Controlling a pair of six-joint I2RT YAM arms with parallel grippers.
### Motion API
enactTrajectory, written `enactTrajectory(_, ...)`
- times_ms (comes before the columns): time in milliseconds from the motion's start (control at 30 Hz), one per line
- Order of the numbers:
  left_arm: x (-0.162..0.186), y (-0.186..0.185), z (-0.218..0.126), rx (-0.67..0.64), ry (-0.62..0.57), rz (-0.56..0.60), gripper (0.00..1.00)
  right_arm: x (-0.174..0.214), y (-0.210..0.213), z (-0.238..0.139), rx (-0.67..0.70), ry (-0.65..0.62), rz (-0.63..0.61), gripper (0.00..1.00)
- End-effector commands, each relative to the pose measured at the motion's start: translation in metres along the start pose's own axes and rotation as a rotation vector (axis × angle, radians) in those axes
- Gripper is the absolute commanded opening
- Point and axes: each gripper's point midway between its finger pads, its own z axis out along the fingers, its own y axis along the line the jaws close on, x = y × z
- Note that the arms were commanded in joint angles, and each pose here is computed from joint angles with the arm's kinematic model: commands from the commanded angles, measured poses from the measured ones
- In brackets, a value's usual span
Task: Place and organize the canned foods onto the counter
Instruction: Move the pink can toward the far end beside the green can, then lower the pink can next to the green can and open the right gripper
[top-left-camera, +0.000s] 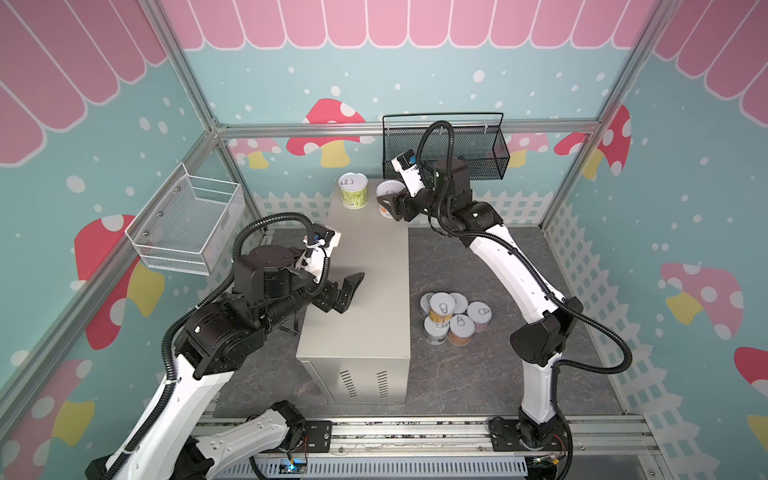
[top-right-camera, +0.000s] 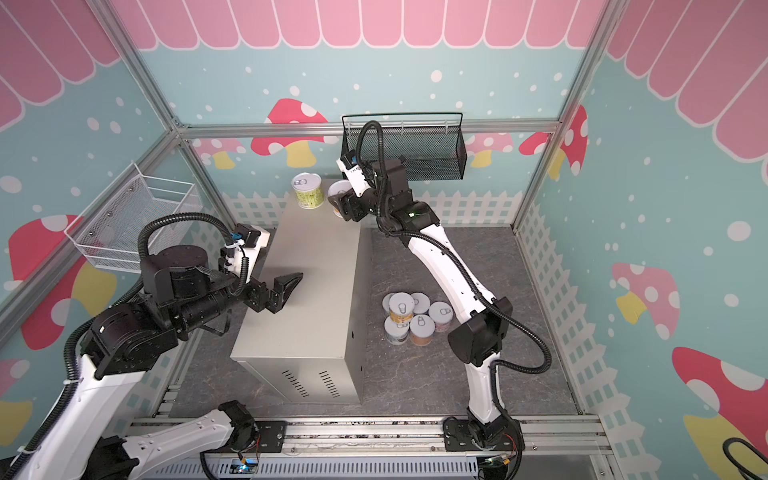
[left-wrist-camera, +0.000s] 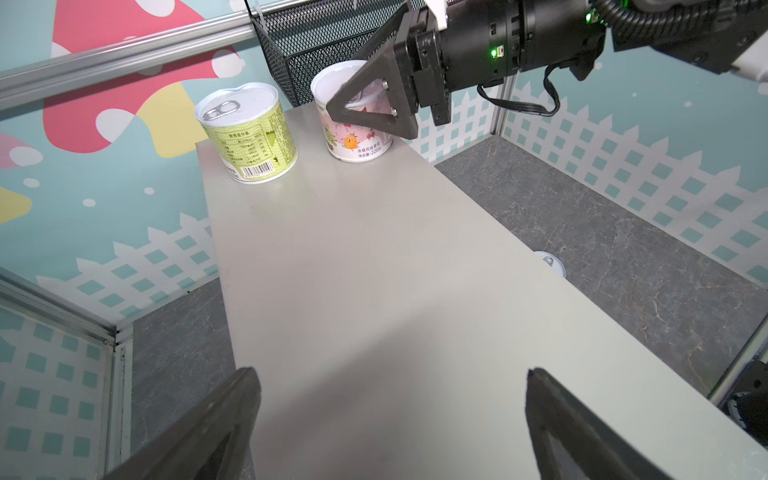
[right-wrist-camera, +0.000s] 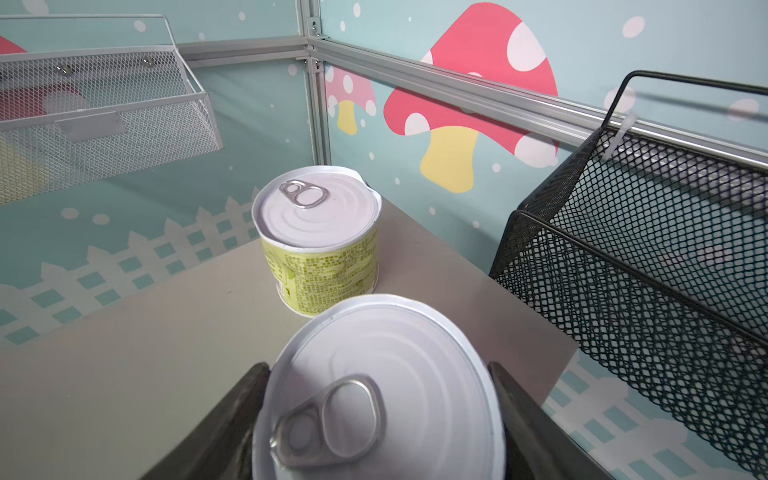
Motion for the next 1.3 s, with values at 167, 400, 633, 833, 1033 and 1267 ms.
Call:
enactTrajectory(167, 0.004, 0.006, 0.009, 0.034, -0.015, 0.011, 1.0, 0.057, -0.009, 0.032, -0.049, 0.148, 0.04, 0.67)
enactTrajectory(400, 0.005, 0.012, 0.008, 0.012, -0.036, 0.002, 1.0, 0.055, -0.011, 0.043, -0.066, 0.129, 0.053, 0.67)
enactTrajectory(633, 0.009, 0.014, 0.009, 0.007, -0.039, -0.001, 1.0, 0.057, -0.009, 0.051, -0.092, 0.114, 0.07, 0.67)
enactTrajectory(833, 0.01, 0.016, 0.008, -0.002, -0.047, -0.004, 1.0, 0.058, -0.009, 0.056, -0.099, 0.105, 0.075, 0.68)
enactTrajectory(1033, 0.011, 0.016, 0.008, -0.003, -0.049, -0.007, 1.0, 0.056, -0.008, 0.06, -0.11, 0.093, 0.073, 0.69)
enactTrajectory(1267, 0.012, 0.017, 0.007, -0.006, -0.05, -0.007, 1.0, 0.062, -0.012, 0.065, -0.097, 0.101, 0.08, 0.7)
